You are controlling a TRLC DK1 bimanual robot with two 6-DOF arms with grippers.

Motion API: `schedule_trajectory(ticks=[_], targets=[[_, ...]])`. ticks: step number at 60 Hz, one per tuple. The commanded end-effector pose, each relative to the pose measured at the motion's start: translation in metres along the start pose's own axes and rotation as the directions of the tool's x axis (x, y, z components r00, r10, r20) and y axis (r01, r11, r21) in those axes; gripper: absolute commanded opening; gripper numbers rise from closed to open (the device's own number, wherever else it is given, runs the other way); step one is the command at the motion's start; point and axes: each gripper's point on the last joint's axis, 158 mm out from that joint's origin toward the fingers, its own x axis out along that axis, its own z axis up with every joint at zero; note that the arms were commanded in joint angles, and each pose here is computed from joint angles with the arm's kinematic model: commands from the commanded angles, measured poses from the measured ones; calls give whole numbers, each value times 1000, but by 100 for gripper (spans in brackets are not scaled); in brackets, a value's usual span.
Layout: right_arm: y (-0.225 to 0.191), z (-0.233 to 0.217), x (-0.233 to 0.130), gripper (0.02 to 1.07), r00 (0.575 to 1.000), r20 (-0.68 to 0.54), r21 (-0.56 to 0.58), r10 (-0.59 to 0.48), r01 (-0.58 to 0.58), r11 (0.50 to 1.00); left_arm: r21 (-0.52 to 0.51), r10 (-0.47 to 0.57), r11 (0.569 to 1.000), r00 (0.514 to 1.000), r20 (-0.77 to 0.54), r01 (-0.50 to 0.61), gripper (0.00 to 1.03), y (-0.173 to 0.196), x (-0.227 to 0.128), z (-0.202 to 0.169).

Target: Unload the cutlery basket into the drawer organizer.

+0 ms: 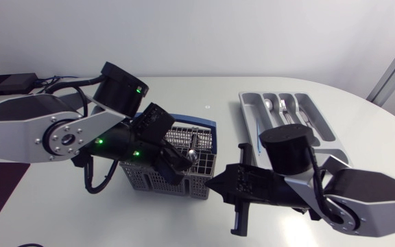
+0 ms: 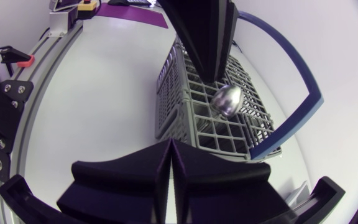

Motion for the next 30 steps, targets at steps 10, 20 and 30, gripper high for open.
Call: schedule_trajectory(ticks=[10, 20, 30], targets=[[-22, -6, 10, 8, 997, -25, -8, -74, 74, 997, 8, -23, 1000, 999, 27, 22, 36, -1, 5, 9], [-29, -10, 10, 8, 993, -31, -26, -111, 110, 994, -3, -19, 1000, 999, 48, 19, 40, 2, 9, 15], [-29, -11, 10, 10, 993, -30, -24, -112, 111, 994, -26, -7, 1000, 998, 67, 8, 46, 12, 15, 20]])
